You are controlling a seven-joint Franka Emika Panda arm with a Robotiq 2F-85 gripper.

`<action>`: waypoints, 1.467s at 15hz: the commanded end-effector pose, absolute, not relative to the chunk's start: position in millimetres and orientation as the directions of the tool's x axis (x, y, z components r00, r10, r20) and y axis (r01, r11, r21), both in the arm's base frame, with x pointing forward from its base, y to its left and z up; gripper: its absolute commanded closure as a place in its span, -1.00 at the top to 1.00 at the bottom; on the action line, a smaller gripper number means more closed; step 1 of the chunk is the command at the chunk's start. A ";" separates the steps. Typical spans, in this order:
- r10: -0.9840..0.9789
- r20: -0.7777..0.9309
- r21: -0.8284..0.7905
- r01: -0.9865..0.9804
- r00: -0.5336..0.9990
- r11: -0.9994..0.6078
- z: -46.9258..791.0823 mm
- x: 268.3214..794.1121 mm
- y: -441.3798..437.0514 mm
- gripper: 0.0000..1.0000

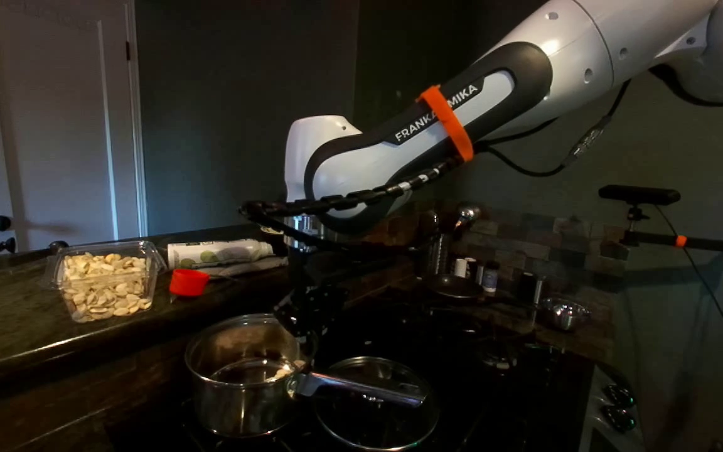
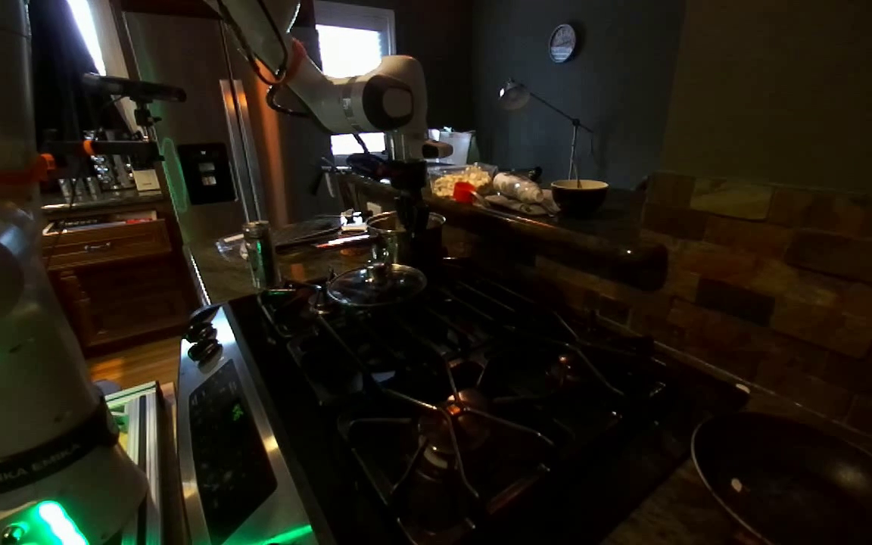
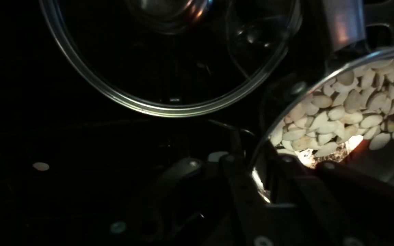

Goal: Remove the glass lid from the pot, put it on the stove and move the pot to the top right stove plate

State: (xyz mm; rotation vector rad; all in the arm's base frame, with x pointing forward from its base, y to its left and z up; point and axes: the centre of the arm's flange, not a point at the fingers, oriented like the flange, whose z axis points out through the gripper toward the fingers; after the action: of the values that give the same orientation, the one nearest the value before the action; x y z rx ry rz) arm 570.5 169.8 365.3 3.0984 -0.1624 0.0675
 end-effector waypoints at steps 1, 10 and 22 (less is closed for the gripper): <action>-0.070 0.009 0.037 -0.070 0.997 -0.997 365.5 581.0 174.7 -1.00; -0.121 0.039 -0.024 -0.120 0.992 -0.992 408.0 571.1 171.7 -0.97; -0.184 0.065 0.056 -0.187 0.981 -0.981 462.4 547.6 159.8 -0.97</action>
State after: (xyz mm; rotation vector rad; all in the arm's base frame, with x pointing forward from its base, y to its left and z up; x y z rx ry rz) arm 542.8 155.0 459.6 3.0573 -0.2970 0.0794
